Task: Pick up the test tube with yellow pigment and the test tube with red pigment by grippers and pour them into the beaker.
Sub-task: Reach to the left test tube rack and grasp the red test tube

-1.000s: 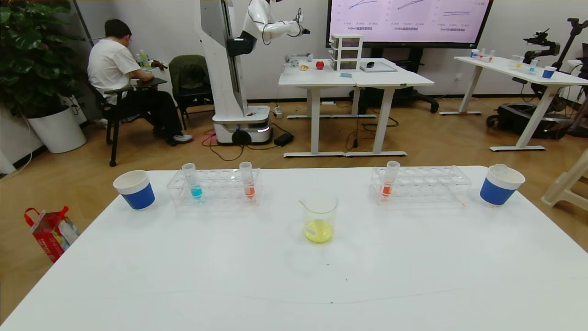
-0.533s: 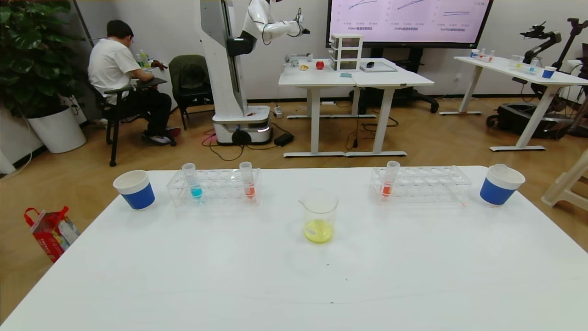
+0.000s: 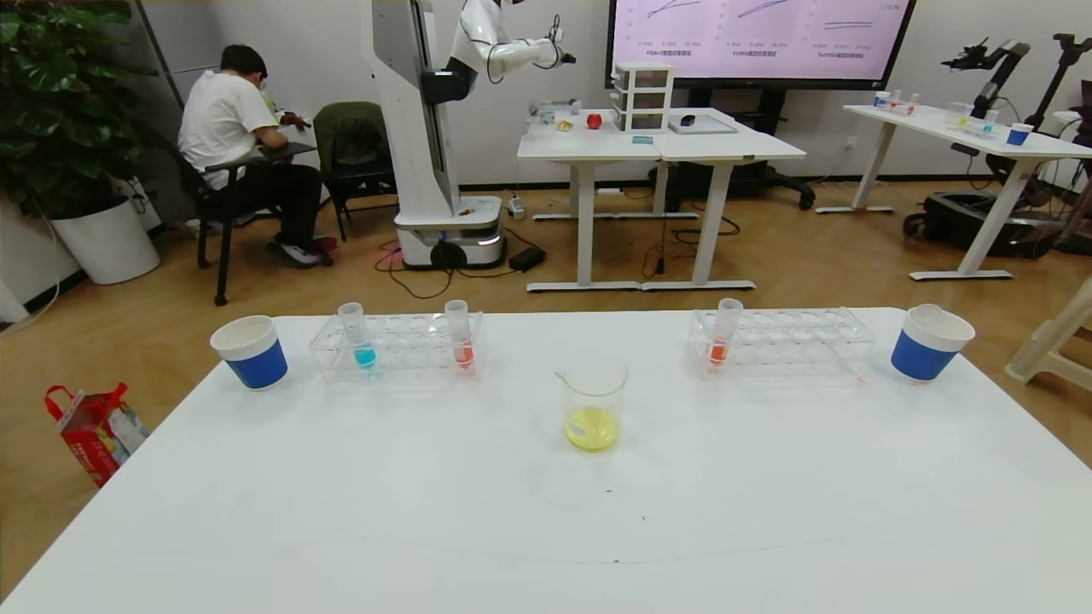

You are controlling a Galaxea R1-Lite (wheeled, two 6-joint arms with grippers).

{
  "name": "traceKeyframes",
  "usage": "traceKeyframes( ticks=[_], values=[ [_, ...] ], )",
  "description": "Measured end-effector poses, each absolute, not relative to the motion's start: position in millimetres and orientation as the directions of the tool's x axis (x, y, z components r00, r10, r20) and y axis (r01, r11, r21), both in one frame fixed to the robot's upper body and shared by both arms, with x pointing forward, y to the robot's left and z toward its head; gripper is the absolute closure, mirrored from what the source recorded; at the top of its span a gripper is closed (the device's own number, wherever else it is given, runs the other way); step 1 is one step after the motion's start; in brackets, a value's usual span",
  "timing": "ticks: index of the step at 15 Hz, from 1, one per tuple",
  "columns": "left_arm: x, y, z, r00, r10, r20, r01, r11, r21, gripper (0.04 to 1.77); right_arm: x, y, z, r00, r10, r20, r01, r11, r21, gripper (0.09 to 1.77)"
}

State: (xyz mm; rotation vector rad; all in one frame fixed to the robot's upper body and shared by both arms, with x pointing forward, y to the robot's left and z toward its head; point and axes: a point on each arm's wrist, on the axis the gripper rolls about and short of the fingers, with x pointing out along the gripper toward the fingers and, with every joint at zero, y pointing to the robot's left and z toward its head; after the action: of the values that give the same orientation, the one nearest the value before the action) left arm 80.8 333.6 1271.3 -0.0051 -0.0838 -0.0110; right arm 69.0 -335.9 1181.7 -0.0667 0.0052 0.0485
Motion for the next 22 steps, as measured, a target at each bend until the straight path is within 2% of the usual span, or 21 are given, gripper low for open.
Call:
traceKeyframes(
  ticks=[4, 6, 8, 11, 15, 18, 22],
  values=[
    [140.2, 332.7, 1328.4, 0.995, -0.018, 0.097, 0.018, 1.000, 0.000, 0.06, 69.0, -335.9, 1181.7, 0.999, 0.049, -0.007, -0.049, 0.997, -0.067, 0.12],
    [183.2, 331.2, 1339.7, 0.997, -0.026, 0.074, 0.026, 1.000, -0.002, 0.06, 69.0, -335.9, 1181.7, 0.999, 0.049, -0.007, -0.049, 0.997, -0.066, 0.12],
    [228.4, 326.3, 1336.6, 0.999, -0.039, 0.027, 0.039, 0.999, -0.013, 0.06, 69.0, -335.9, 1181.7, 0.999, 0.049, -0.007, -0.049, 0.997, -0.067, 0.12],
    [291.2, 305.4, 1319.9, 1.000, -0.013, 0.005, 0.014, 0.999, -0.050, 0.06, 69.0, -335.9, 1181.7, 0.999, 0.049, -0.007, -0.049, 0.997, -0.067, 0.12],
    [351.7, 252.8, 1282.4, 1.000, 0.004, 0.028, -0.002, 0.997, -0.078, 0.06, 69.0, -335.9, 1181.7, 0.999, 0.048, -0.007, -0.049, 0.997, -0.067, 0.12],
    [375.9, 212.4, 1246.1, 1.000, -0.019, -0.005, 0.018, 0.997, -0.069, 0.06, 69.0, -335.9, 1181.7, 0.999, 0.048, -0.007, -0.049, 0.997, -0.066, 0.12],
    [392.3, 183.3, 1205.2, 0.998, -0.045, -0.032, 0.043, 0.998, -0.056, 0.06, 69.0, -335.9, 1181.7, 0.999, 0.049, -0.007, -0.049, 0.997, -0.067, 0.12]
  ],
)
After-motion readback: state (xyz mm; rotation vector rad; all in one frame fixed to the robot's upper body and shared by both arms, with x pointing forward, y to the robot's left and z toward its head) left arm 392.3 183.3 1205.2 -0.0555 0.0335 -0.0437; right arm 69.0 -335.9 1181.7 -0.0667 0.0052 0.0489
